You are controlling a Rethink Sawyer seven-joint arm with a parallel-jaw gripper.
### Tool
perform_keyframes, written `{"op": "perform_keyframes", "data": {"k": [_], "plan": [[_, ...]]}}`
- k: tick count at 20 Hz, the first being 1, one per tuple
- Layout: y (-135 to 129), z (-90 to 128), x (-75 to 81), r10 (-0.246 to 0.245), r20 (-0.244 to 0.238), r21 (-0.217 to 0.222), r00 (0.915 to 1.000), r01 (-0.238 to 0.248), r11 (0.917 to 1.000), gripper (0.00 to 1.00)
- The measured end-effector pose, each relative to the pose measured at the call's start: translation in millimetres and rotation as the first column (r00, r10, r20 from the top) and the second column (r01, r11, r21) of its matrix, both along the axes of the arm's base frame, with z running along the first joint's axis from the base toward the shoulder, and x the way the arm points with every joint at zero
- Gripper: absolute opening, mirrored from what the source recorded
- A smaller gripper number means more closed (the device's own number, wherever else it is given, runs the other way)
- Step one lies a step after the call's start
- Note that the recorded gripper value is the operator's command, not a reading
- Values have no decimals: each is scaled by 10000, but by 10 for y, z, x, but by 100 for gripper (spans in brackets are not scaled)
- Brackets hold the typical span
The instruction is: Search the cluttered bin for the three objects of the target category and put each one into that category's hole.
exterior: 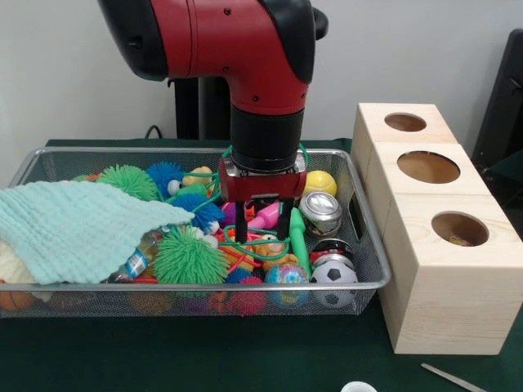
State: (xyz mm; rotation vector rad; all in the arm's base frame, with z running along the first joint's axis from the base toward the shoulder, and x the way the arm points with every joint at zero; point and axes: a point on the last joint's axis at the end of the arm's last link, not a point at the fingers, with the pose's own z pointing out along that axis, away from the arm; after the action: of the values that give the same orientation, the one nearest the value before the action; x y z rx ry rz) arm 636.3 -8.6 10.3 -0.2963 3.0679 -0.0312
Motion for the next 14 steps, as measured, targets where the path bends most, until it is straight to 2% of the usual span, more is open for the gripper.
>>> {"op": "perform_keyframes", "data": {"k": [7,14], "plan": [[13,-106,-241,-244,-590,353,9980,265,9990,100],[105,-228,-323,-161,-840,498,9963,203,9986,100]]}}
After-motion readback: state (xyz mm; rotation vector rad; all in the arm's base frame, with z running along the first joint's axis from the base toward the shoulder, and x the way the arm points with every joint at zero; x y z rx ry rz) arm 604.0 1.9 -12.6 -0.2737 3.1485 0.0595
